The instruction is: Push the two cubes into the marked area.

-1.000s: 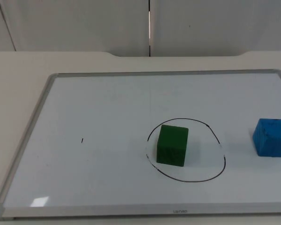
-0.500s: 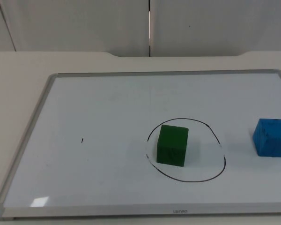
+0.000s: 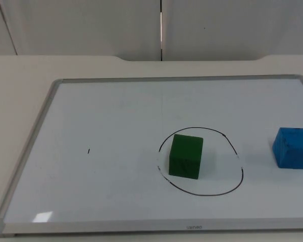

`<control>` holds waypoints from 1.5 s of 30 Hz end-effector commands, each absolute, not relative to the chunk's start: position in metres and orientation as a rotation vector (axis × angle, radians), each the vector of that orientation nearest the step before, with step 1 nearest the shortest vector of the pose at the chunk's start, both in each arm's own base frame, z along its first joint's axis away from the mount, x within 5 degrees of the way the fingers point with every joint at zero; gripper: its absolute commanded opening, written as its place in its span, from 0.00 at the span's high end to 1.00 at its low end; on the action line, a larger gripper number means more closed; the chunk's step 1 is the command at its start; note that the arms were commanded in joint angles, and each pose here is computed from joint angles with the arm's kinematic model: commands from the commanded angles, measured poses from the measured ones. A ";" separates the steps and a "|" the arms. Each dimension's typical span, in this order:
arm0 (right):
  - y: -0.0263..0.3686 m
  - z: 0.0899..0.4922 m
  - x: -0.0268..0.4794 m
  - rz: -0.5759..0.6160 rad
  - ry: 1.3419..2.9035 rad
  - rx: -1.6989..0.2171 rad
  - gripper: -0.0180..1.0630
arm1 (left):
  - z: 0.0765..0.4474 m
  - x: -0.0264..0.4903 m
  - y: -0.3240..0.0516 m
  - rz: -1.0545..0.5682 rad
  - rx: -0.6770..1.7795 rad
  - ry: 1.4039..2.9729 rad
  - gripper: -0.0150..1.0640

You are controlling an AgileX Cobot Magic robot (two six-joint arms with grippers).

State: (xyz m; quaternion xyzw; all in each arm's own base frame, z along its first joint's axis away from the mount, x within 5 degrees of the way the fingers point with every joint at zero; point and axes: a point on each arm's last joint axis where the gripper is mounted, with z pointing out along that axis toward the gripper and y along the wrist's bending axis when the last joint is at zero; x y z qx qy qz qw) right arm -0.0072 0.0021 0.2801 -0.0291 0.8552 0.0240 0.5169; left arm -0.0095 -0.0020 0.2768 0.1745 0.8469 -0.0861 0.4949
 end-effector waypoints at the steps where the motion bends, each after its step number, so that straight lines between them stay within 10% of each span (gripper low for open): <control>1: 0.002 0.280 -0.007 0.054 2.045 -0.068 0.01 | 0.274 -0.006 -0.002 -0.199 0.391 2.036 0.99; 30: 0.004 0.281 0.016 0.064 2.179 -0.061 0.05 | 0.274 -0.004 0.002 -0.173 0.341 2.044 0.99; 45: 0.008 0.284 0.126 0.059 2.545 -0.027 0.61 | 0.274 -0.004 0.002 -0.173 0.341 2.044 0.99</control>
